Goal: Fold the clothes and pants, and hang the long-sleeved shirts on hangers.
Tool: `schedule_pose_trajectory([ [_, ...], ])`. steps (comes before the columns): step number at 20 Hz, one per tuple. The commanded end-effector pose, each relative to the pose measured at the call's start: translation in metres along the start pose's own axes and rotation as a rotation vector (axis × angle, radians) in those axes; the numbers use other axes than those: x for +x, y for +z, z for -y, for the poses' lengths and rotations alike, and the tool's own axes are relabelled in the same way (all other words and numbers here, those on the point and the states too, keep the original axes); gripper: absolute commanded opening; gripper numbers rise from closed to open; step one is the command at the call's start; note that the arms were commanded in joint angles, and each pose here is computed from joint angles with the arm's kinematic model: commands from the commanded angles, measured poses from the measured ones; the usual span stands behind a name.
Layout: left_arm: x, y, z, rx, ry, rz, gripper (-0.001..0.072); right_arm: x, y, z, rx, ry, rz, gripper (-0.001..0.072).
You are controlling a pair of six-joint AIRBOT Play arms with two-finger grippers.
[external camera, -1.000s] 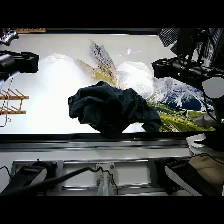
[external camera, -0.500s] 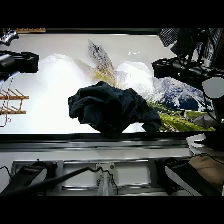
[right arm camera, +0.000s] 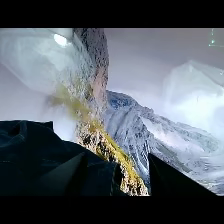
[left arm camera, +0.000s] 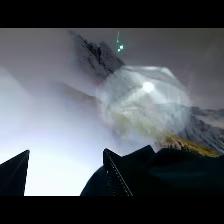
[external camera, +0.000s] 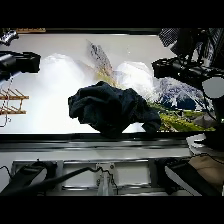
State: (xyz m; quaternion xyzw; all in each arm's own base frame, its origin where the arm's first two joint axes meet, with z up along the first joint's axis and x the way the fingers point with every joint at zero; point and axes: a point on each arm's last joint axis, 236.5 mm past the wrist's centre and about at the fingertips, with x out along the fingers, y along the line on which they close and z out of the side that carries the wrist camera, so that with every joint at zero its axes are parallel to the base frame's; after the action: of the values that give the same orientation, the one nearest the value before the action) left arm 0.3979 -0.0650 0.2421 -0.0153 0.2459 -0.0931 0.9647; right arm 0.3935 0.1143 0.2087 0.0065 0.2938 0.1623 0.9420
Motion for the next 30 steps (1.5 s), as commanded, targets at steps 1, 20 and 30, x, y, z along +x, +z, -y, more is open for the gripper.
schedule_pose_trajectory([
  [1,0.006,-0.002,0.022,-0.092,-0.097,-0.012,0.0468,0.000,0.000,-0.001,0.000,0.001,0.000,0.0464],
  [20,0.035,-0.172,0.366,0.152,-0.878,-0.498,0.0490,-0.003,-0.049,0.144,0.483,-0.368,-0.091,0.0460],
  [30,0.129,-0.217,0.397,0.109,-0.812,-0.559,0.0515,-0.001,-0.122,0.153,0.549,-0.405,-0.240,0.0460],
])
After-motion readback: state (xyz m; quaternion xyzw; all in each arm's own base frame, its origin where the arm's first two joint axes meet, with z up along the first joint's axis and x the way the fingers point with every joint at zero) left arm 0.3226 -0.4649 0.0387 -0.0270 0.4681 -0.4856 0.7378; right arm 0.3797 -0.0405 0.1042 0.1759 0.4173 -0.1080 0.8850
